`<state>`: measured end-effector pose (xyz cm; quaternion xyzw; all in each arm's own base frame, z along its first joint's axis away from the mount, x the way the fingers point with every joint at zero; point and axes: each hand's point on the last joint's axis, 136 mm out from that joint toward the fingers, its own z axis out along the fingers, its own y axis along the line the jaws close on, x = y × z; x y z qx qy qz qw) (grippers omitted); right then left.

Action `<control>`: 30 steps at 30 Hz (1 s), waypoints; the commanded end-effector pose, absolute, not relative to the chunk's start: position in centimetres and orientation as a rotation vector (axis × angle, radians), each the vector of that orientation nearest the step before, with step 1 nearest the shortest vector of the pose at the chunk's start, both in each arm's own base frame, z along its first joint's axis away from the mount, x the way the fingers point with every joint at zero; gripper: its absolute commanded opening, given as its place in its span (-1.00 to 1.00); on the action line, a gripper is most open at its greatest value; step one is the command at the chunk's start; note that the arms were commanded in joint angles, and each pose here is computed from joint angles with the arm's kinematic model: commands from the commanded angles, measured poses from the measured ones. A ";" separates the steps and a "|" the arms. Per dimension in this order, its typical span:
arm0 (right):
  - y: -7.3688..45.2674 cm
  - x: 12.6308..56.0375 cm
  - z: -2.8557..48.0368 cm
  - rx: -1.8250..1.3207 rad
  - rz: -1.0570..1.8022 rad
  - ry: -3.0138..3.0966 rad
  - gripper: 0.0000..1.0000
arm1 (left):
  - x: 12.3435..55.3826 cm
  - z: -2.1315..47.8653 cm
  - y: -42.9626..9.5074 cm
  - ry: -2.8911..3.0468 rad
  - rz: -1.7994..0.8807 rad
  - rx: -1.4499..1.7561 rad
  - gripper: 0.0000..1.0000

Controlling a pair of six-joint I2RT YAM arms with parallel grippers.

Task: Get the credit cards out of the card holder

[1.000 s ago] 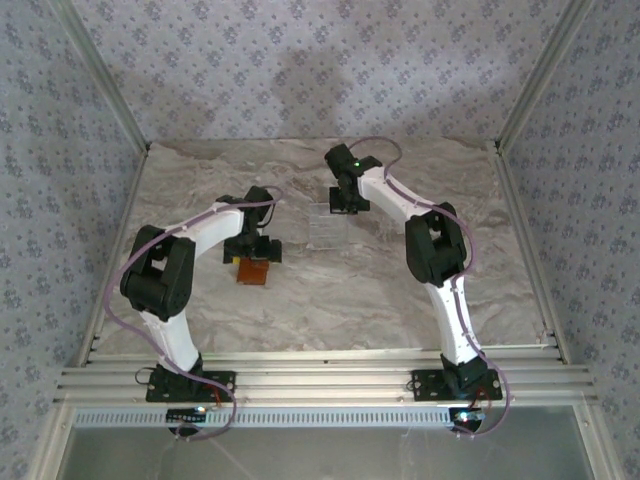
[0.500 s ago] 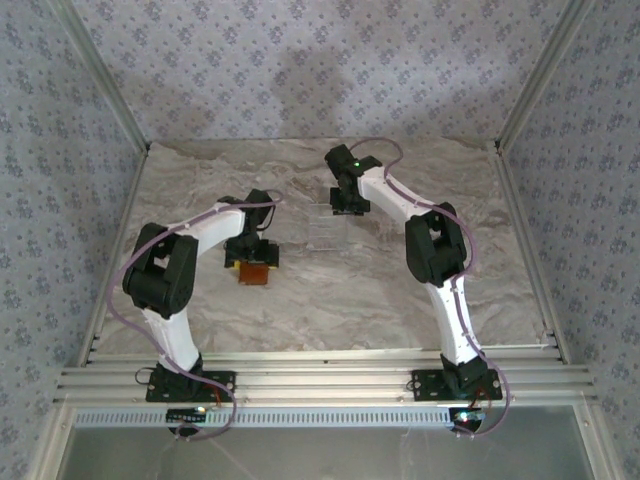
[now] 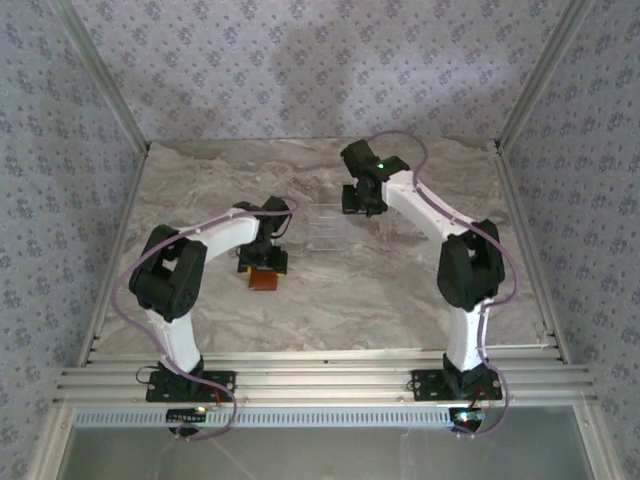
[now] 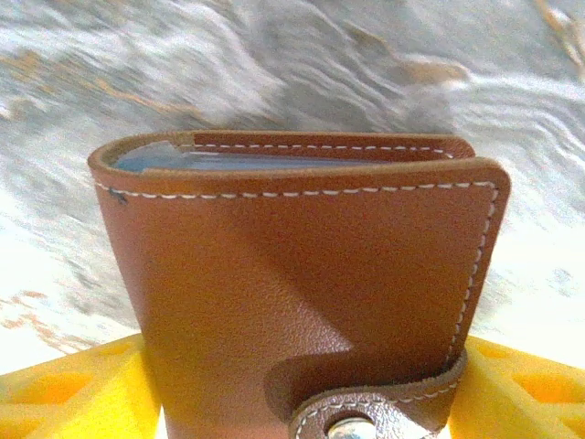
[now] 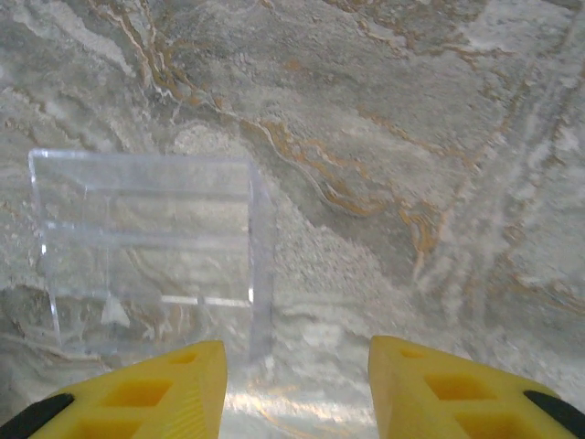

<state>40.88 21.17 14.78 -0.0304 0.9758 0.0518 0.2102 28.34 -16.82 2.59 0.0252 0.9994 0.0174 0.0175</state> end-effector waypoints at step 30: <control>25.8 27.6 16.7 -0.942 0.400 2.427 -0.01 | 21.7 7.8 -19.1 2.977 -0.407 -0.051 0.73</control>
